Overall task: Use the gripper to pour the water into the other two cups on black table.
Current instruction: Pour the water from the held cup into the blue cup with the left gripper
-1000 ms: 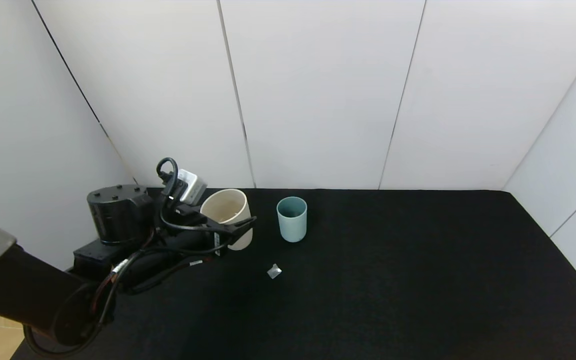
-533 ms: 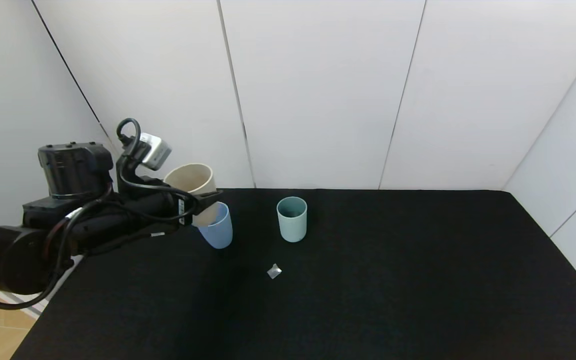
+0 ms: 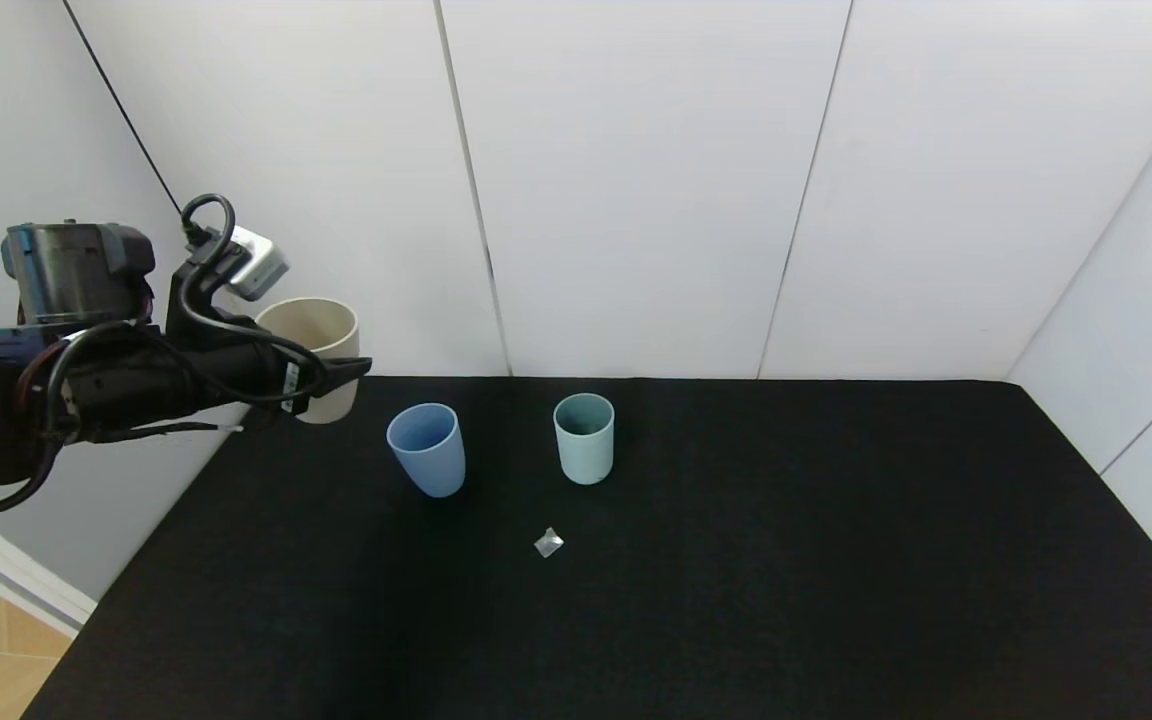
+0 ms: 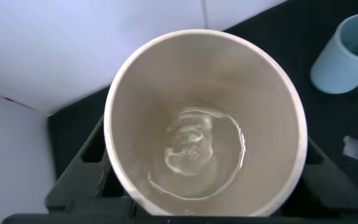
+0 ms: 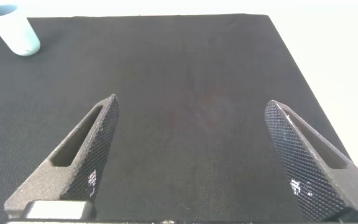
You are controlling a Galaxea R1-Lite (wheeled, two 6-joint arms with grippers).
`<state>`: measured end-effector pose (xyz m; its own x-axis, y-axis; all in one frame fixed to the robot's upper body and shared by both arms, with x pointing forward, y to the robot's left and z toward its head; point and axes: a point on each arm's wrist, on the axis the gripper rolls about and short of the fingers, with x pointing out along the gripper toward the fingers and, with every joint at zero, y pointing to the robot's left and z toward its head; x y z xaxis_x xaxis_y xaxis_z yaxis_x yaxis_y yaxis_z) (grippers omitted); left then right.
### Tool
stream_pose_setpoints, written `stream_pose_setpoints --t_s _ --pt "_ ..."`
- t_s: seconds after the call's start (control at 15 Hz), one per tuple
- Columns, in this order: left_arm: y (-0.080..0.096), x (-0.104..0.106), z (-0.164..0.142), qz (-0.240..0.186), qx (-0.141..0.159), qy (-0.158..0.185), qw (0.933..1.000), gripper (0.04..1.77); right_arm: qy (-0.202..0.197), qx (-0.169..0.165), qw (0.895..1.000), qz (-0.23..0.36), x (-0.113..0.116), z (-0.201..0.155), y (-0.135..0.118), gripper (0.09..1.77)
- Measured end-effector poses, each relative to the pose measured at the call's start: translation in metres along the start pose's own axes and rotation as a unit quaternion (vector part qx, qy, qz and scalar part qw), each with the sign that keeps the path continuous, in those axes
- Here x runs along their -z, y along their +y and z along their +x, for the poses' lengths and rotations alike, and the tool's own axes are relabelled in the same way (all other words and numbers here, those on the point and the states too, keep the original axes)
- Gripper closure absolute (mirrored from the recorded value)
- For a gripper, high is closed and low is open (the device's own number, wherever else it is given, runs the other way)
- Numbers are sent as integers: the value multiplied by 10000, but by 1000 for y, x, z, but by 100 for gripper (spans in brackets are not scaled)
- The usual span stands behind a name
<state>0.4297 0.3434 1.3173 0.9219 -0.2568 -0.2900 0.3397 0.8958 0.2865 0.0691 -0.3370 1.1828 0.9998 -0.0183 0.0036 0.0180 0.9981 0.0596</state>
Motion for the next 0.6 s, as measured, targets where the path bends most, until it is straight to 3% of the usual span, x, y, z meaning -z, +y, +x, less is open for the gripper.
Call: stream_pose_setpoints --t_s 0.4,0.6 --pt "9 3 11 451 20 373 9983 52 0 2 10000 0 0 0 0 15" --pt "12 5 17 943 -181 563 9938 52 0 0 10000 0 0 0 0 15"
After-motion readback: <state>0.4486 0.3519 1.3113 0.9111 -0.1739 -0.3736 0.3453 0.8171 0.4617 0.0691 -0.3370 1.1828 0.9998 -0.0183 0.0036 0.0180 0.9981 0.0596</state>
